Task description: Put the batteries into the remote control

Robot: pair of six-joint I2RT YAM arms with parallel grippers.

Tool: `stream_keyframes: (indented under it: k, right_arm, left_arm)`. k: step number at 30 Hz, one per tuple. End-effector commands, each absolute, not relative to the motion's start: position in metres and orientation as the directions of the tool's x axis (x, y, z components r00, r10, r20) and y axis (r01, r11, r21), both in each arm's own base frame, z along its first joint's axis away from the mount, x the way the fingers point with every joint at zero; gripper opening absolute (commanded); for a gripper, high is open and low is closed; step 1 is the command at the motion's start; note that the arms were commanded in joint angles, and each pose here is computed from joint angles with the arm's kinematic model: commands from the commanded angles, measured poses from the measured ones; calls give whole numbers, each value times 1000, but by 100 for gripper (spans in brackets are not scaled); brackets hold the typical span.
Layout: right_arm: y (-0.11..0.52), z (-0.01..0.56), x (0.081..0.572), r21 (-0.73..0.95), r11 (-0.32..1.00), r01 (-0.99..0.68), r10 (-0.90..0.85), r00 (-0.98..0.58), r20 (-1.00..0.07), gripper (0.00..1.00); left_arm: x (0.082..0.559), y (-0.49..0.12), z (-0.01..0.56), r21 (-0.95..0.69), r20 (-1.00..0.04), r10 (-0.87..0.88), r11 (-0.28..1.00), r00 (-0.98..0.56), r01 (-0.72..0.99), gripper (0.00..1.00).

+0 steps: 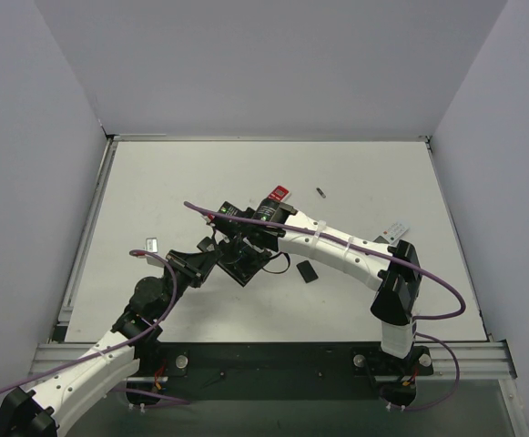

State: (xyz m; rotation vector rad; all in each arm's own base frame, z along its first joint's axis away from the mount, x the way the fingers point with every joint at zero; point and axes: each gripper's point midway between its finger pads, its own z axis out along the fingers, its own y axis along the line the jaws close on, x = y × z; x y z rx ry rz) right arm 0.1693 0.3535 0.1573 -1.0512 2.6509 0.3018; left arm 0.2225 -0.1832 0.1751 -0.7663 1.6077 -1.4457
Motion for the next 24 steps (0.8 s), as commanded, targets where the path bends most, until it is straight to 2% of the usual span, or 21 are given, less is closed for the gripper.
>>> stream_keyframes:
  k: [1, 3, 13, 20, 24]
  right_arm:
    - [348, 171, 171, 88, 726, -682, -619, -704, -349, 22]
    - [349, 176, 170, 93, 721, -687, -618, -697, -364, 24]
    - [344, 206, 164, 95, 673, -733, -622, -631, -463, 48]
    - [341, 223, 158, 104, 553, -827, -635, -499, -589, 49]
    - [337, 228, 153, 66, 444, -894, -651, -373, -661, 50]
  left_arm:
    - [215, -178, 137, -986, -162, -861, 163, -482, 40, 0]
    - [214, -179, 137, -986, -162, -859, 165, -486, 38, 0]
    - [213, -183, 138, -983, -174, -844, 178, -507, 41, 0]
    - [210, -187, 138, -983, -176, -830, 180, -530, 45, 0]
    - [208, -188, 138, -984, -169, -824, 171, -541, 47, 0]
